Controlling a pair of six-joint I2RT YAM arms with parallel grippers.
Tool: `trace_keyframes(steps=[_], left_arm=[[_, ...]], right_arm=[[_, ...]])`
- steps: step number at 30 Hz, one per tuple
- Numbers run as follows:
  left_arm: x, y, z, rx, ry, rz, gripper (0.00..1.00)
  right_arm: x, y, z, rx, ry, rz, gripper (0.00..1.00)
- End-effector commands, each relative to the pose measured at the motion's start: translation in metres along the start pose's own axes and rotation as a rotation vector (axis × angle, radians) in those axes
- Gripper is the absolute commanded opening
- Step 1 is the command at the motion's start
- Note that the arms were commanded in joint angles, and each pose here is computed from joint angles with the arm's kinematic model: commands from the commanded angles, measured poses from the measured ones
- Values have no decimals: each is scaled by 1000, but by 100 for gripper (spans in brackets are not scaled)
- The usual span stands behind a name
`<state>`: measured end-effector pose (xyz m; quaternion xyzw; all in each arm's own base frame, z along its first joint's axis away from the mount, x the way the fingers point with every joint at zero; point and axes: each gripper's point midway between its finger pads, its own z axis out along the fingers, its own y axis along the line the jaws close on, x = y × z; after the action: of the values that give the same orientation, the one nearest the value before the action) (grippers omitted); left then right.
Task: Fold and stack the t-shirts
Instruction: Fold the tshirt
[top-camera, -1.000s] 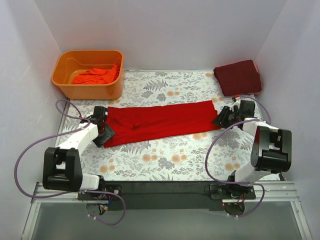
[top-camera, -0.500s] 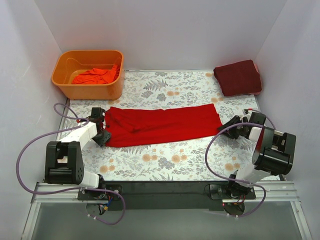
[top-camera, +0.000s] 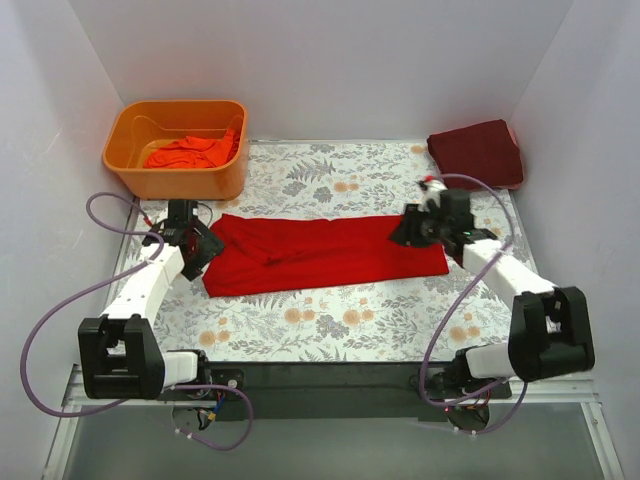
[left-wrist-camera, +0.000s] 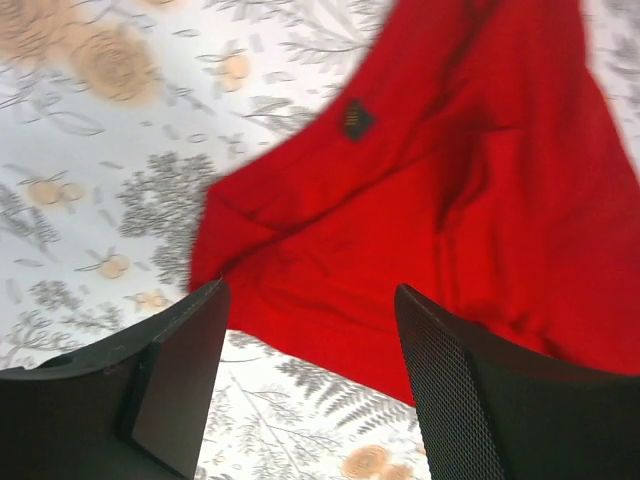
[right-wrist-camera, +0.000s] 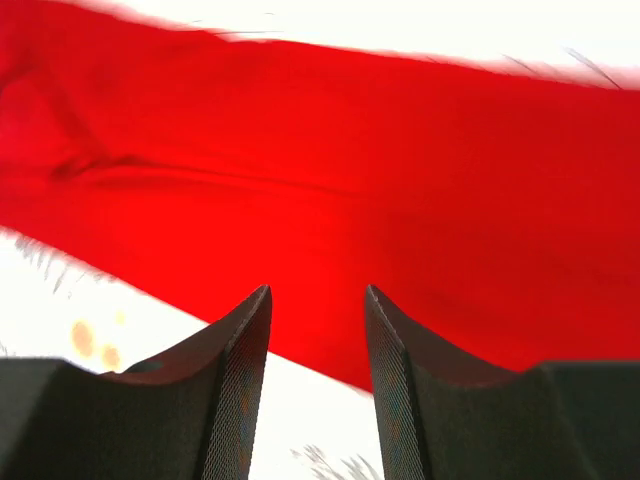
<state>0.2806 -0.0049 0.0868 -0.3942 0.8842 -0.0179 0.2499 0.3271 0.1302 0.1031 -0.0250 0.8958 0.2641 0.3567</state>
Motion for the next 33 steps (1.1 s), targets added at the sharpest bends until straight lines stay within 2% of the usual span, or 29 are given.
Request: trace_keyframes(steps=[1,2,3,8,12,17,21,28,29,32,33], left_arm=[[-9,-38,-14,145,6,25,66],[-9,-45,-10,157,10,28,66],[-8,-51,-9,176,24,32,66],[-17,-87,8,211,33,53,64],[-20,-100,33,169,46,72,62],[-18,-102,62,93,57,102,55],[-21,-106,68,80,47,115,46],[-20,-111,71,59,37,145,20],[-20,-111,71,54,36,147,11],[-22,-111,72,47,32,149,0],[-21,-111,73,45,35,150,0]], right_arm=[[-15,73,27,-148,10,-320,49],[-19,113,33,-216,-2,-439,49],[-7,124,47,-240,41,-480,49],[15,208,81,-392,79,-708,49],[33,234,116,-408,109,-847,50],[46,263,136,-462,130,-970,50],[64,271,150,-479,158,-1037,50],[82,279,159,-519,199,-1065,49],[84,281,159,-525,200,-1071,49],[89,282,164,-528,210,-1074,49],[89,283,167,-528,209,-1072,48]])
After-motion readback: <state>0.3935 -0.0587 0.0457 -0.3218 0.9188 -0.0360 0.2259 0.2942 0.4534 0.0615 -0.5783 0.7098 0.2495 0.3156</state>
